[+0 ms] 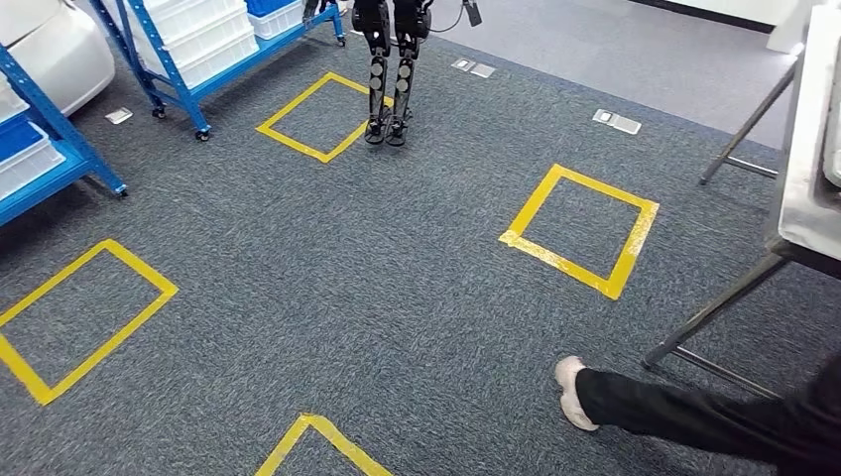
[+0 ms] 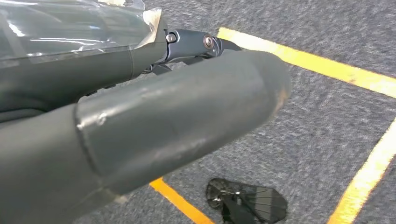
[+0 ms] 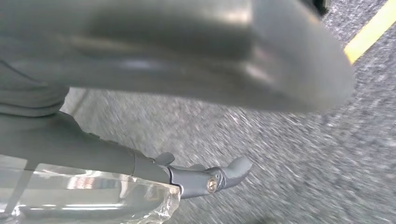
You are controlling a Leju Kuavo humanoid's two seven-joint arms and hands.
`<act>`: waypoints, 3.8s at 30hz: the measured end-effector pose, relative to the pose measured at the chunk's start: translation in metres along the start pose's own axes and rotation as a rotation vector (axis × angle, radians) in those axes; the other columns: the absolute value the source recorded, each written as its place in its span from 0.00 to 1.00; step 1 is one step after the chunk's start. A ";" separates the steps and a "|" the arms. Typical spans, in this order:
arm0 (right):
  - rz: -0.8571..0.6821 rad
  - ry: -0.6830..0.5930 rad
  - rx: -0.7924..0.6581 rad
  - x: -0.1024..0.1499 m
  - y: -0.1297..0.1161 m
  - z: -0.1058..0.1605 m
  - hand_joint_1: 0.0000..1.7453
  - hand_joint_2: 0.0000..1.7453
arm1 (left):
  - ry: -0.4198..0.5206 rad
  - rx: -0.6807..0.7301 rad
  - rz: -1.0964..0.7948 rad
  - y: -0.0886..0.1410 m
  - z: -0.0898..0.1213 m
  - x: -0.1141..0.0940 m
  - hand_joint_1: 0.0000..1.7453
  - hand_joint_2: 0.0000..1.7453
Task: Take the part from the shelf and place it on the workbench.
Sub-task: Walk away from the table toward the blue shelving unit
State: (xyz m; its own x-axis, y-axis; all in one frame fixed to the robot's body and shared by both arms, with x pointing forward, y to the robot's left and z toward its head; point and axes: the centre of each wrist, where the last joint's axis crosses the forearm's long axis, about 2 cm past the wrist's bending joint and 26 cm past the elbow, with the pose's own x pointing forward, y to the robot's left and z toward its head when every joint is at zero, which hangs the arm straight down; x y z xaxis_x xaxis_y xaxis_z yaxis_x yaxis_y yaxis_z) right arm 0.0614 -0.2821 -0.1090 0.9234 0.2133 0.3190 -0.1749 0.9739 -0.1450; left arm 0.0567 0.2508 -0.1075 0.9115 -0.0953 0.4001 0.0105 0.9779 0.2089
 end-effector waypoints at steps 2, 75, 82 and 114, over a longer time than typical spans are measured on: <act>0.002 -0.002 0.000 0.001 0.000 0.000 0.00 0.00 | 0.004 0.001 -0.001 0.000 0.000 -0.002 0.00 0.00; 0.012 -0.002 0.015 -0.001 0.001 0.000 0.00 0.00 | -0.002 -0.002 -0.018 0.001 -0.001 0.001 0.00 0.00; 0.009 -0.008 0.017 0.002 0.002 0.000 0.00 0.00 | -0.005 -0.003 -0.019 0.000 -0.001 0.003 0.00 0.00; 0.012 -0.017 -0.003 0.000 0.004 0.001 0.00 0.00 | -0.055 -0.014 -0.011 0.000 -0.002 0.006 0.00 0.00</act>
State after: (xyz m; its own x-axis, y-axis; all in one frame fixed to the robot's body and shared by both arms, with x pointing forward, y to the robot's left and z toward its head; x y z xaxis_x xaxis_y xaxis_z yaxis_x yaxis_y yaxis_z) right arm 0.0607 -0.2783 -0.1090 0.9152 0.2265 0.3334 -0.1851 0.9709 -0.1518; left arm 0.0623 0.2504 -0.1067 0.8875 -0.1161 0.4460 0.0270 0.9792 0.2013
